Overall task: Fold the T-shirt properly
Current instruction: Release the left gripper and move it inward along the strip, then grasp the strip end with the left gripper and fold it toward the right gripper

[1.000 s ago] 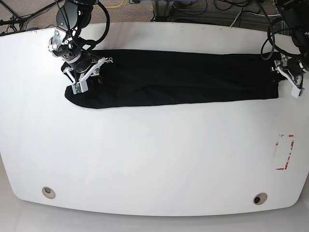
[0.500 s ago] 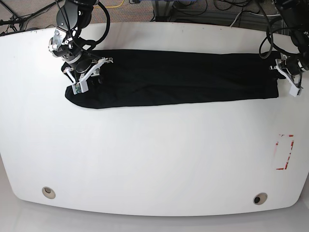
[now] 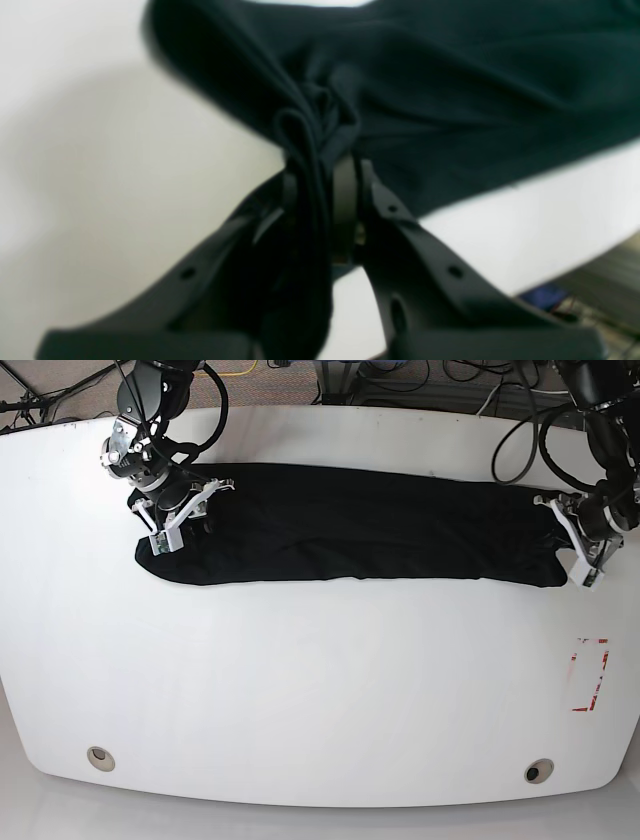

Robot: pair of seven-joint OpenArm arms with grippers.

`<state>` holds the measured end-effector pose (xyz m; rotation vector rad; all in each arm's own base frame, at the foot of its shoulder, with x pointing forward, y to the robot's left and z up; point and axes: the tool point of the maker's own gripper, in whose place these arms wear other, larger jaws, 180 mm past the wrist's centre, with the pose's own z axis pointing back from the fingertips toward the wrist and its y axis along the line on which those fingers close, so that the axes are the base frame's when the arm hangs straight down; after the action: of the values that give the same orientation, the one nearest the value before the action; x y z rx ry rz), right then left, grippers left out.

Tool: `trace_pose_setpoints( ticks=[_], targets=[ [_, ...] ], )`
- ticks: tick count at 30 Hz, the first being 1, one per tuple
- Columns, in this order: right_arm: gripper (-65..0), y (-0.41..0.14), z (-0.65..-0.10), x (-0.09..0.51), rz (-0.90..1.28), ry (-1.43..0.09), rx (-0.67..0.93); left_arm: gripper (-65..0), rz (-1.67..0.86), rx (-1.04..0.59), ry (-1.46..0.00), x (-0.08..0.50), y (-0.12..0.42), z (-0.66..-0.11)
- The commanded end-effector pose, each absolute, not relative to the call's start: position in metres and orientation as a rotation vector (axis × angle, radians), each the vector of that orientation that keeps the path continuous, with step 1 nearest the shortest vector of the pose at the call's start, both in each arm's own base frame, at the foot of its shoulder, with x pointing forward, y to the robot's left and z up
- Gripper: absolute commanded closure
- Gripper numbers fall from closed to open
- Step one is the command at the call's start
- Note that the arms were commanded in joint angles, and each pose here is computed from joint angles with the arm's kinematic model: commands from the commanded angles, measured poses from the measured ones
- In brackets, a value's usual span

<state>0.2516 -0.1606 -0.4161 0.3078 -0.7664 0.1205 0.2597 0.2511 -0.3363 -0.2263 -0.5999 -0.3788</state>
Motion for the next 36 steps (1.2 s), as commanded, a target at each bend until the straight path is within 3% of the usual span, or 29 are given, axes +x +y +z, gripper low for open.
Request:
trace_pose_setpoints(
  ticks=[1, 19, 36],
  targets=[
    [-14.6, -0.163, -0.417, 0.250, 0.130, -0.750, 0.293, -2.8, -0.450, -0.224, -0.663, 0.267, 0.229, -0.317],
    [-14.6, -0.150, -0.419, 0.250, 0.111, -0.752, 0.323, -2.9, -0.654, -0.501, -0.696, 0.262, 0.082, -0.318],
    [-14.6, -0.149, -0.419, 0.250, 0.112, -0.752, 0.325, -3.1, -0.646, -0.593, -0.764, 0.273, 0.045, -0.302]
  ],
)
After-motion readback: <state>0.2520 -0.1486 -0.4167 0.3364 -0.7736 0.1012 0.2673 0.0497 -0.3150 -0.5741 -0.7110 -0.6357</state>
